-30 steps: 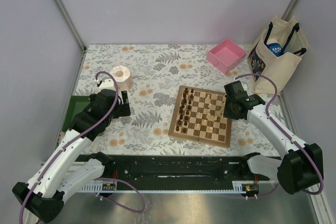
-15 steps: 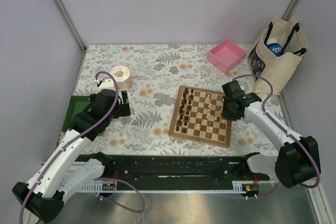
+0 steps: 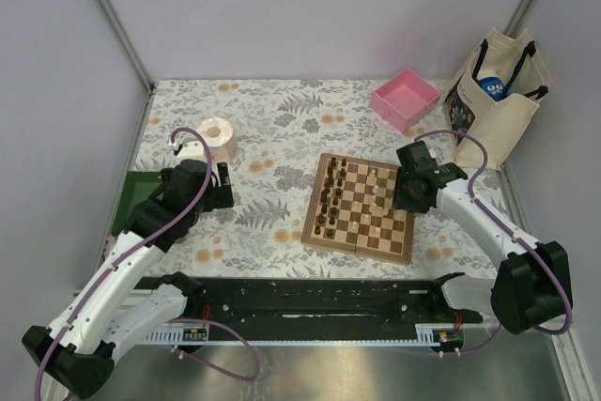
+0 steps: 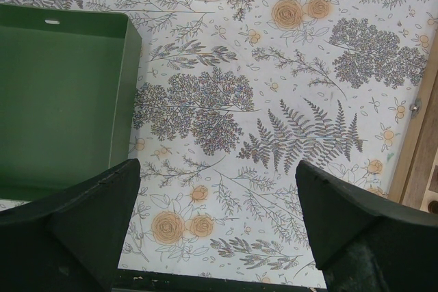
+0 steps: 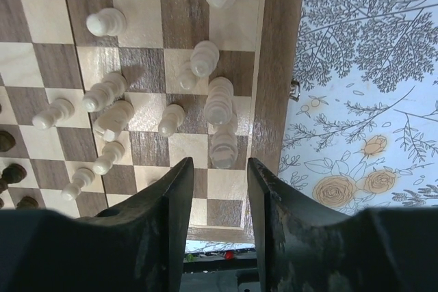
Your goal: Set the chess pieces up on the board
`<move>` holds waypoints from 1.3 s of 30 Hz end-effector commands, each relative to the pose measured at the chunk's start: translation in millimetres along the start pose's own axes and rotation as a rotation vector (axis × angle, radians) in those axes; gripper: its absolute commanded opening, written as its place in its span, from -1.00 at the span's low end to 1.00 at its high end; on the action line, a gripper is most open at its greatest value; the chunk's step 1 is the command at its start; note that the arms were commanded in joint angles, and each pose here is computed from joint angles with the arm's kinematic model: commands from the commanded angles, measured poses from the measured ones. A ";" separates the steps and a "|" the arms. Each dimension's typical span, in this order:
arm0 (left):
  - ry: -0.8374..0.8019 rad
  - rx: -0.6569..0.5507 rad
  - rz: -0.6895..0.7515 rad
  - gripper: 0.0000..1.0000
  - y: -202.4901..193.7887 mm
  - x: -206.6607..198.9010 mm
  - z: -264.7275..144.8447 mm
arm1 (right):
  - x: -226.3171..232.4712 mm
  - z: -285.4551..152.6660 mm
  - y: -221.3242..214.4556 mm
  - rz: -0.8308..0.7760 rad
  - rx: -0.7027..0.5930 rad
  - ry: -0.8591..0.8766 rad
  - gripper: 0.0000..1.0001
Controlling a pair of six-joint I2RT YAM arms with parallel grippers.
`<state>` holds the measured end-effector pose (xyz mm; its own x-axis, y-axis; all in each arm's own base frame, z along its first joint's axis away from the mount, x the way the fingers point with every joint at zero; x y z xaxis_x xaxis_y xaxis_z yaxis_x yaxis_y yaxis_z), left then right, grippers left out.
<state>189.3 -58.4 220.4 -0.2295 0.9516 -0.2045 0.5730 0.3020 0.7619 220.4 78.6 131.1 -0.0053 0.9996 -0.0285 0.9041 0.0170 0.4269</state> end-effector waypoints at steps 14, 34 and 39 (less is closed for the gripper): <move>-0.012 -0.028 -0.010 0.98 5.9 -1.4 -0.5 | -1.4 -5.4 40.1 -0.021 -0.096 -0.052 -0.04; -0.006 -0.023 -0.005 0.98 4.7 -1.2 0.8 | 2.8 14.9 43.2 -0.040 -0.050 -0.061 -0.27; -0.009 -0.025 -0.006 0.98 5.3 -1.7 0.6 | 1.0 17.1 40.2 -0.038 -0.038 -0.073 -0.49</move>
<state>189.2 -58.5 220.4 -0.2292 0.9515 -0.2050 0.5729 0.3021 0.7619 253.0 81.6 123.8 -0.0263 0.9947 -0.0990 0.9050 0.0657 0.4203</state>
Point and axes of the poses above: each gripper's point midway between its finger pads, its own z axis out along the fingers, its own x axis along the line the jaws close on, y = z × x, the point moved 5 cm from there along -z, back along the fingers, and after that the axes turned 12 degrees about -z, right-handed, at the moved point
